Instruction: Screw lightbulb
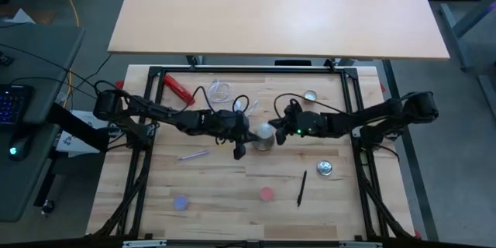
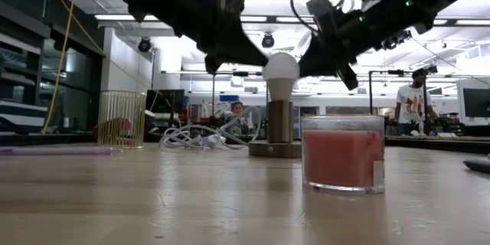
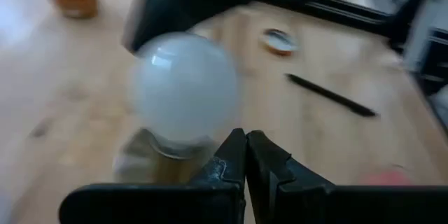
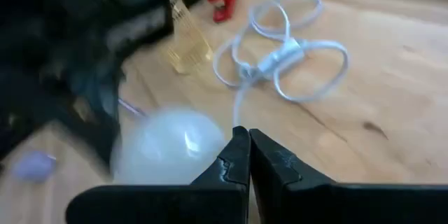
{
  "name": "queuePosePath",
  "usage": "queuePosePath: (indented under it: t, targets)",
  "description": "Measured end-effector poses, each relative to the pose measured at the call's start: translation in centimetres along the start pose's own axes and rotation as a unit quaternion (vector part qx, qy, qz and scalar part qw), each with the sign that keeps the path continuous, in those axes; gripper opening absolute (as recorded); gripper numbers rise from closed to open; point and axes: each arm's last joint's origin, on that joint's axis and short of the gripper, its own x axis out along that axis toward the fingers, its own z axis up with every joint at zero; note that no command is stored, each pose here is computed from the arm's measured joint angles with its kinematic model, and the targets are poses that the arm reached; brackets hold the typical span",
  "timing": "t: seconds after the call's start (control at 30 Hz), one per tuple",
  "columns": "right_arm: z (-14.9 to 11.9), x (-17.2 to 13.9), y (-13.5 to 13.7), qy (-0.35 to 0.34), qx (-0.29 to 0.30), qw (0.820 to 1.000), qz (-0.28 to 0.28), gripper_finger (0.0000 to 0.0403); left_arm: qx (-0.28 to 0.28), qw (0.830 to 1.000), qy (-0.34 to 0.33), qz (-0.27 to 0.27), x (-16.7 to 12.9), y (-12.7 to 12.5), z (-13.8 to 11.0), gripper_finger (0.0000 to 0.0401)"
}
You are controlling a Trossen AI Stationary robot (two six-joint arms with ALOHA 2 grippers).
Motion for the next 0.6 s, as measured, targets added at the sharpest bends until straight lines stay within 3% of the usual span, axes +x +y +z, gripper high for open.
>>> queuePosePath:
  t: [0.33, 0.5, 0.6]
  targets:
    - [2.2, 0.0, -1.6, -0.025, -0.014, 1.0, -0.004, 0.0, 0.011, 1.0, -0.022, -0.013, -0.4, -2.3, 0.1, 0.0]
    - [4.2, -1.2, -2.6, -0.054, -0.042, 0.998, -0.015, 0.0, 0.021, 0.998, -0.05, -0.021, -2.5, -3.0, 1.5, 0.0]
    - [5.6, -2.6, -3.0, -0.077, -0.053, 0.996, -0.001, 0.0, 0.045, 0.996, -0.072, 0.007, -4.6, -3.0, 2.6, 0.0]
